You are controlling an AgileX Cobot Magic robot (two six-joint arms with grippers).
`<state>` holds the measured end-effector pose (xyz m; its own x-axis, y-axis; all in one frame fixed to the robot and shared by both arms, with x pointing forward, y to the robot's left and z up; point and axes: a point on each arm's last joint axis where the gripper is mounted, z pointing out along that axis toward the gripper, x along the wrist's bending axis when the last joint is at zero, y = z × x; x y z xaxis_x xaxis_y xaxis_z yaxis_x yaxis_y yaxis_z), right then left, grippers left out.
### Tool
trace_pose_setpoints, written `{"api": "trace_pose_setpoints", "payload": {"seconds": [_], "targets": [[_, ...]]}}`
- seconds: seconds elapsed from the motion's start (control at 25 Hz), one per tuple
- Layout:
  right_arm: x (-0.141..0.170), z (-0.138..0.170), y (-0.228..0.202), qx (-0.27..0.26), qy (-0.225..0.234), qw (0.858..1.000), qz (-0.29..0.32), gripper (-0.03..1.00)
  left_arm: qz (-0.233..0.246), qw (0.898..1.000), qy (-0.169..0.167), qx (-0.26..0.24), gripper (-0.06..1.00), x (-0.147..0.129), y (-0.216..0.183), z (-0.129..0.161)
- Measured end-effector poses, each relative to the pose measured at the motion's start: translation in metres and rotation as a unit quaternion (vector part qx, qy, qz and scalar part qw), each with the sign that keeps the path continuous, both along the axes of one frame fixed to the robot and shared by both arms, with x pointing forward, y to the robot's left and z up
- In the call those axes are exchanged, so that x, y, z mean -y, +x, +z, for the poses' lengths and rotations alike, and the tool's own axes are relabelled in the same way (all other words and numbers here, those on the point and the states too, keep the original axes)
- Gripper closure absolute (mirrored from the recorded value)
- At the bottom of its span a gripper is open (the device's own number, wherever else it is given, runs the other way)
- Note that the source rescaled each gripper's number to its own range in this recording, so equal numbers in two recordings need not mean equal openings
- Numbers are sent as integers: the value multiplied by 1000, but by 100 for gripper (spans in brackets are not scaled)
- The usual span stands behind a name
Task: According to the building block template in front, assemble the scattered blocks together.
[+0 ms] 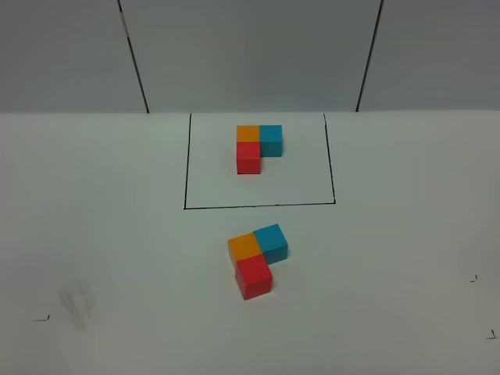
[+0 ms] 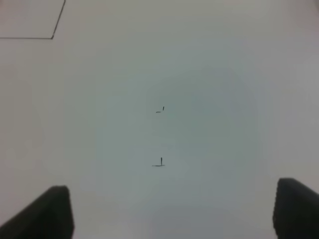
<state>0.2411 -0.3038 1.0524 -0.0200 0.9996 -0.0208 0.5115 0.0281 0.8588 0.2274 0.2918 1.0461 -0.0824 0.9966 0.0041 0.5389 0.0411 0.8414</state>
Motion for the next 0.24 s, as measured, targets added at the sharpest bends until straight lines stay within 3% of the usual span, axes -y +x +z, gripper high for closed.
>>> {"api": "trace_pose_setpoints", "payload": {"seconds": [0.24], "targets": [[0, 0, 0, 1, 0, 1000, 0, 49, 0, 1000, 0, 0, 34, 0, 0, 0]]}}
